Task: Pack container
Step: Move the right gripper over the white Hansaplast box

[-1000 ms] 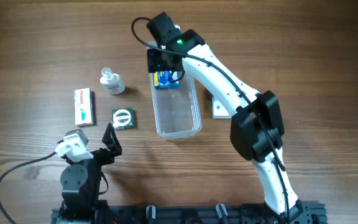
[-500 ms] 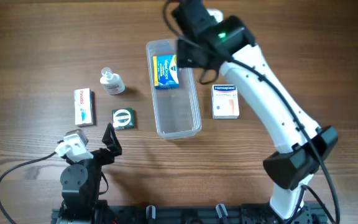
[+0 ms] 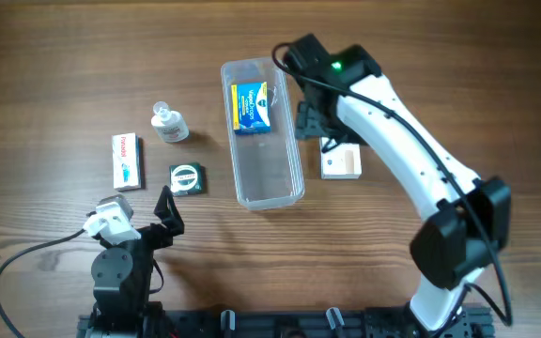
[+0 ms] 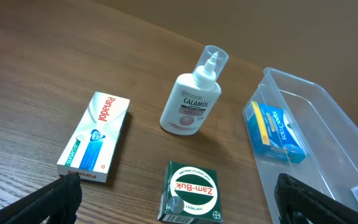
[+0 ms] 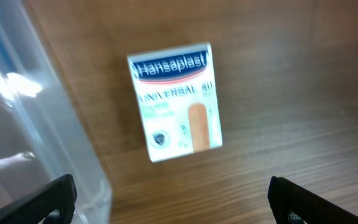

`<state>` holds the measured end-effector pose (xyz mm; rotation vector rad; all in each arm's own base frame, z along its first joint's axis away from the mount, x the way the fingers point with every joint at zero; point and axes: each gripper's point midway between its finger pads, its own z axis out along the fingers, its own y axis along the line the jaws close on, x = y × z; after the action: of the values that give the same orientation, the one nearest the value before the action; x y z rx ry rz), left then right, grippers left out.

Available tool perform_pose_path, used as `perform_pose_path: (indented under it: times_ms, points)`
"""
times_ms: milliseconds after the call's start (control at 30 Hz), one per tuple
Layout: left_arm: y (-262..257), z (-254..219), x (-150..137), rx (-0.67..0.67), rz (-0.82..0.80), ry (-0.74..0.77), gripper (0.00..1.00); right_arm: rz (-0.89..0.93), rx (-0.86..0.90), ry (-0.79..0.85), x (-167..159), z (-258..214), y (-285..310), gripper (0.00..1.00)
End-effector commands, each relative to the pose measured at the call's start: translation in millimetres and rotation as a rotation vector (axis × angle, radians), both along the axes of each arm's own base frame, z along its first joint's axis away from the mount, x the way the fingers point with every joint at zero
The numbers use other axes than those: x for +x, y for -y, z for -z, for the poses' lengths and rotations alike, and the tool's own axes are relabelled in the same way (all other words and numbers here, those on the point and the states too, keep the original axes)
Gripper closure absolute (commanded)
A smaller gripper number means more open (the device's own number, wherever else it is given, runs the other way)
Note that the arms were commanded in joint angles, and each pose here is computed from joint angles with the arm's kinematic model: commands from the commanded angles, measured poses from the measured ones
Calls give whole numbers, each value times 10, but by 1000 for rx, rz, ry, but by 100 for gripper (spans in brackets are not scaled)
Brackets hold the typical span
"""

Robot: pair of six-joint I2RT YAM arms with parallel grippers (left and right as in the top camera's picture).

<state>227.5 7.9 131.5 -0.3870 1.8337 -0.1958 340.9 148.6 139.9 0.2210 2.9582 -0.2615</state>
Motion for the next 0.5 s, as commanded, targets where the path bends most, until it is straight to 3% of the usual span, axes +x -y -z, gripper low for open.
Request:
perform_pose_path:
  times_ms: [0,467]
  points:
    - [-6,-3,2,18,3,5,0,-15,154,-25,-117,31,13,0]
    - [-6,-2,2,18,3,4,0,-122,189,-86,-305,518,165,0]
